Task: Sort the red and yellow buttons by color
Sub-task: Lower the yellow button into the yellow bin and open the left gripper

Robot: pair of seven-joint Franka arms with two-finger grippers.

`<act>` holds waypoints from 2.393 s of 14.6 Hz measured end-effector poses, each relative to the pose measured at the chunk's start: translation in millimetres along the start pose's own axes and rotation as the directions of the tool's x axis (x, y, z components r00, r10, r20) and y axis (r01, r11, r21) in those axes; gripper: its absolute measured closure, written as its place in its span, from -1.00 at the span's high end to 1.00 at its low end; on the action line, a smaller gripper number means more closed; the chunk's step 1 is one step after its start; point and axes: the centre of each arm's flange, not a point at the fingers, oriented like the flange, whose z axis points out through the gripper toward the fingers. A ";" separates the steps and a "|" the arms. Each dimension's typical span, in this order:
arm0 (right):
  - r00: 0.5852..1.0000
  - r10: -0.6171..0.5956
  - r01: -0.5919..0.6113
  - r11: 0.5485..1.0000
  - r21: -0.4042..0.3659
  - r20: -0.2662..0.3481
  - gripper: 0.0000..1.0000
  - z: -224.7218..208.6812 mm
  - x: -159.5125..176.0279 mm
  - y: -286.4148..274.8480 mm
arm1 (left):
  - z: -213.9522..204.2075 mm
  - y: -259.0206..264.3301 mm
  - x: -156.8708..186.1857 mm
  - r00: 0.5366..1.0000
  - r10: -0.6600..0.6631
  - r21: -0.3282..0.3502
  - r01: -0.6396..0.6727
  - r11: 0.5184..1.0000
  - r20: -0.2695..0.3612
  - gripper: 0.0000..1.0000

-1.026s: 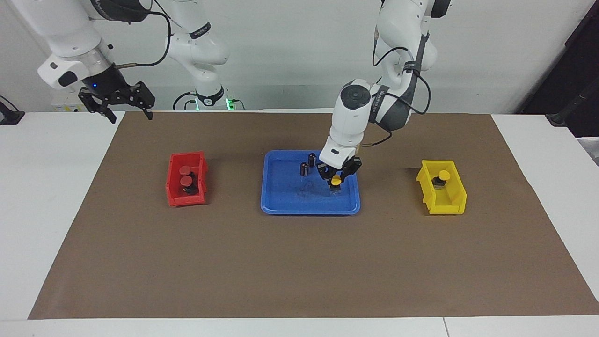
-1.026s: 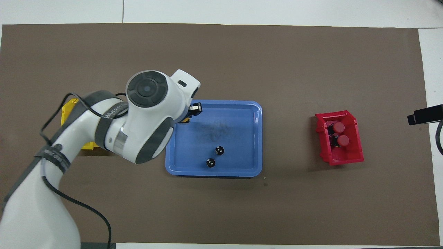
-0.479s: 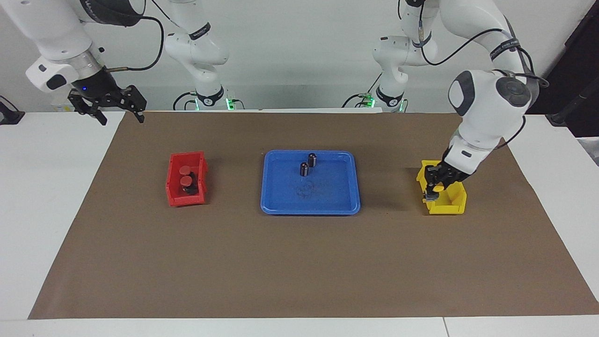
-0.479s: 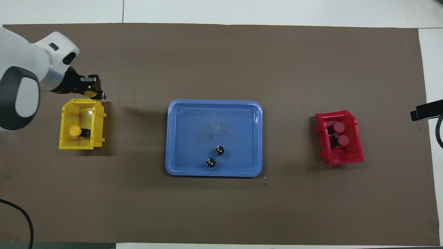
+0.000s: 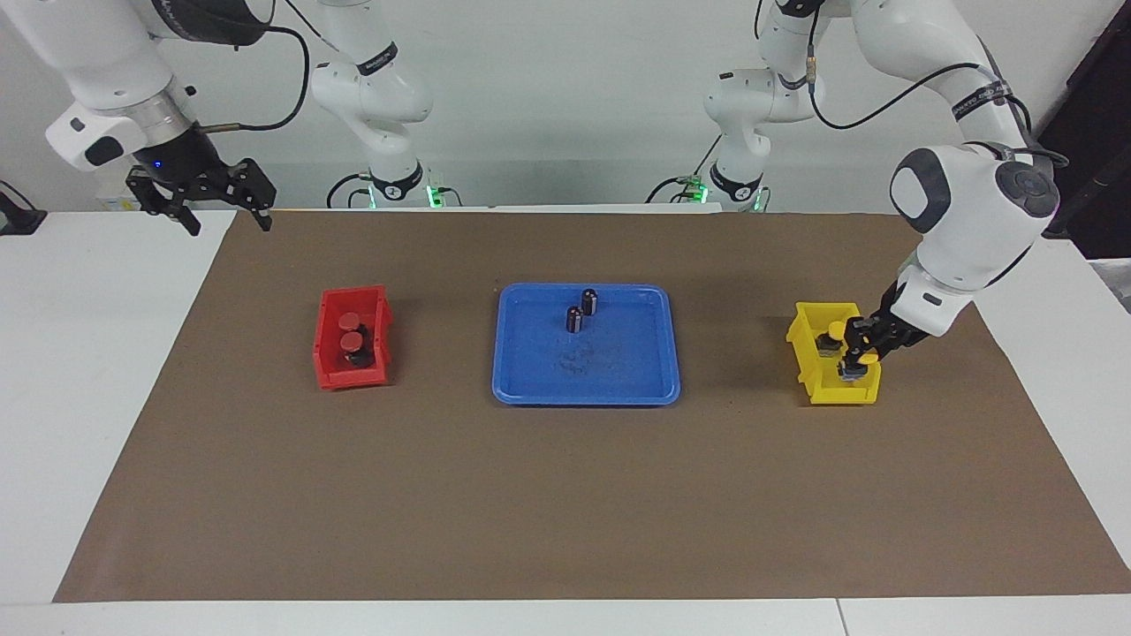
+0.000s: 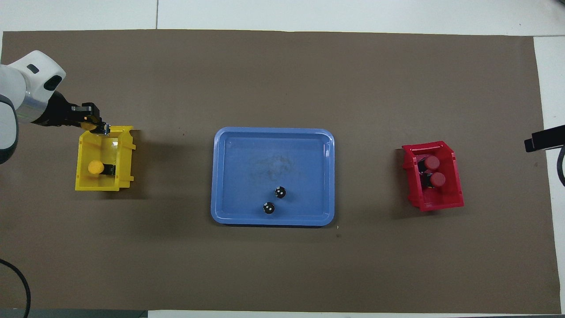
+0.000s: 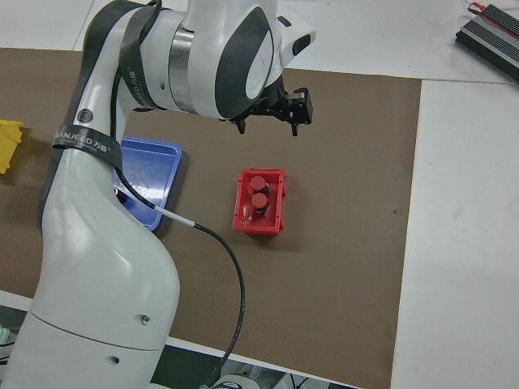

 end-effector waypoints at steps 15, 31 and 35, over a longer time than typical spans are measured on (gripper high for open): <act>1.000 -0.006 0.006 1.000 0.001 0.007 1.00 1.1 0.5 -3.3 | 74.3 -19.0 -25.4 1.000 -0.013 0.007 0.013 1.000 -0.017 -0.18; 1.000 -0.006 0.006 1.000 0.002 0.008 1.00 1.2 0.3 -3.3 | 36.9 7.6 -10.1 0.989 0.141 0.080 -0.138 0.987 -0.037 0.92; 1.000 -0.006 0.006 1.000 0.002 0.009 1.00 1.2 0.3 -3.3 | -3.5 21.4 -8.9 0.979 0.202 0.115 -0.202 0.973 0.012 1.00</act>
